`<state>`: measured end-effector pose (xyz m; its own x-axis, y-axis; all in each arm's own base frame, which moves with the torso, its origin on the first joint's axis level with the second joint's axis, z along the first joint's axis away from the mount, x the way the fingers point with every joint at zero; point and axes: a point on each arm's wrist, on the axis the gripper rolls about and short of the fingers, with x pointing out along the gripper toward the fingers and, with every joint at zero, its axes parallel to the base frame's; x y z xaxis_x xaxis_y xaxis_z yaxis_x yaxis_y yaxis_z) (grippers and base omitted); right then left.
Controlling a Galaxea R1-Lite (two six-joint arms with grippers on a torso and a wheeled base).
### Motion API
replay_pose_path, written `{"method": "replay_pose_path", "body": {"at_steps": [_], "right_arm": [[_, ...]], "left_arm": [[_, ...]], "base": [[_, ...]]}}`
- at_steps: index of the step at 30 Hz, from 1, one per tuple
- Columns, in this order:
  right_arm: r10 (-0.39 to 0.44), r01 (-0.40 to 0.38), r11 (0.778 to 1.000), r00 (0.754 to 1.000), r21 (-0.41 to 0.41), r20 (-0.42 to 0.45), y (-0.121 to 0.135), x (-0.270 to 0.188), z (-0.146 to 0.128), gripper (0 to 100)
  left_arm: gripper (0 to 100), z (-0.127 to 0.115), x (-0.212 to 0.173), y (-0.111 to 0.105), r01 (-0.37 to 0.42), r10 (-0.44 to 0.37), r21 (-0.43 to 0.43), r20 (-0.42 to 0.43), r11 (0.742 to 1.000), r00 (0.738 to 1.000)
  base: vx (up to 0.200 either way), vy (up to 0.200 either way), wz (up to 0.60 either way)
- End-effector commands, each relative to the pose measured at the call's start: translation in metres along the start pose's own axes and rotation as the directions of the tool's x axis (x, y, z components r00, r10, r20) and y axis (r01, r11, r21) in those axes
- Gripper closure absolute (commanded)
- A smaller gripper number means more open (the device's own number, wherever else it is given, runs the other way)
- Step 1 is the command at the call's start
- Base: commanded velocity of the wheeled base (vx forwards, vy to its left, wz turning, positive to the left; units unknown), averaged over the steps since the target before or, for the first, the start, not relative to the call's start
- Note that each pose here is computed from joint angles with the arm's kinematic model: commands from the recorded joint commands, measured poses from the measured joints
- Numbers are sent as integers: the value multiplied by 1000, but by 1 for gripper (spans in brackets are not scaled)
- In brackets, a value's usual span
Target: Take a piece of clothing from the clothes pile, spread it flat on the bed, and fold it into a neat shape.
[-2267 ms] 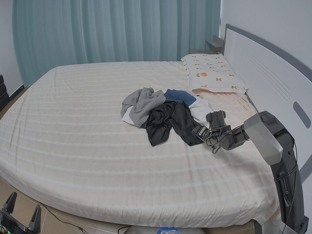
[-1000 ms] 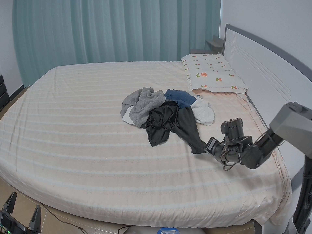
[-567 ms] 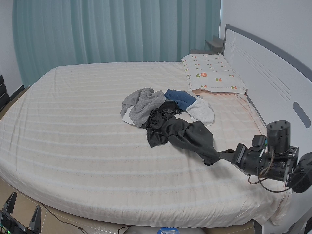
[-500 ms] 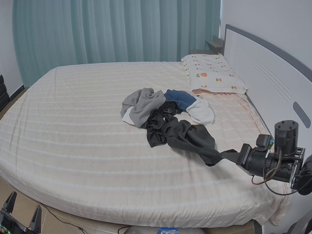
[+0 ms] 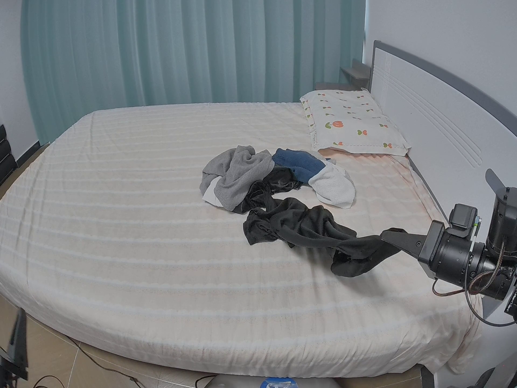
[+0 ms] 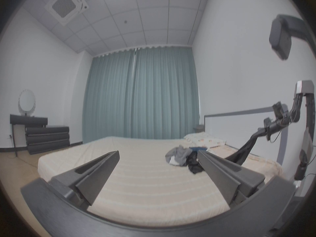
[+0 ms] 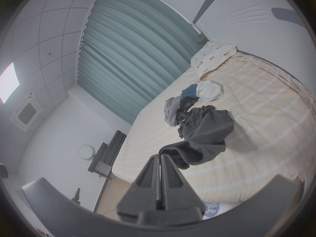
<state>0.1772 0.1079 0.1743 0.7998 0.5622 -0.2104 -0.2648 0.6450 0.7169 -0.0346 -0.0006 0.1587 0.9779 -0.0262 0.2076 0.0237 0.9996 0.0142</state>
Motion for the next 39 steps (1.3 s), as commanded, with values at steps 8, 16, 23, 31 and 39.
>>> {"method": "replay_pose_path", "body": {"at_steps": [8, 16, 23, 31, 39], "right_arm": [[69, -69, 997, 998, -19, 8, 18, 9, 6, 100], [31, -31, 999, 1000, -15, -5, 14, 21, 4, 100], [18, -18, 1000, 1000, -11, -9, 11, 23, 3, 100], [4, -4, 1000, 1000, -7, -1, 8, 22, 5, 100], [22, -22, 1000, 1000, -9, -1, 12, 22, 5, 100]], "left_arm": [[0, -21, 125, -15, 270, -246, -53, -601, 962, 760], [0, -62, 175, -56, 341, -363, -185, -721, 922, 591], [0, -104, 211, -110, 342, -354, -167, -709, 925, 610], [0, -145, 241, -159, 387, -377, -163, -721, 908, 582], [0, -180, 270, -200, 359, -344, -116, -646, 926, 682]], "base": [[0, 0, 0], [0, 0, 0], [0, 0, 0], [0, 0, 0], [0, 0, 0]]}}
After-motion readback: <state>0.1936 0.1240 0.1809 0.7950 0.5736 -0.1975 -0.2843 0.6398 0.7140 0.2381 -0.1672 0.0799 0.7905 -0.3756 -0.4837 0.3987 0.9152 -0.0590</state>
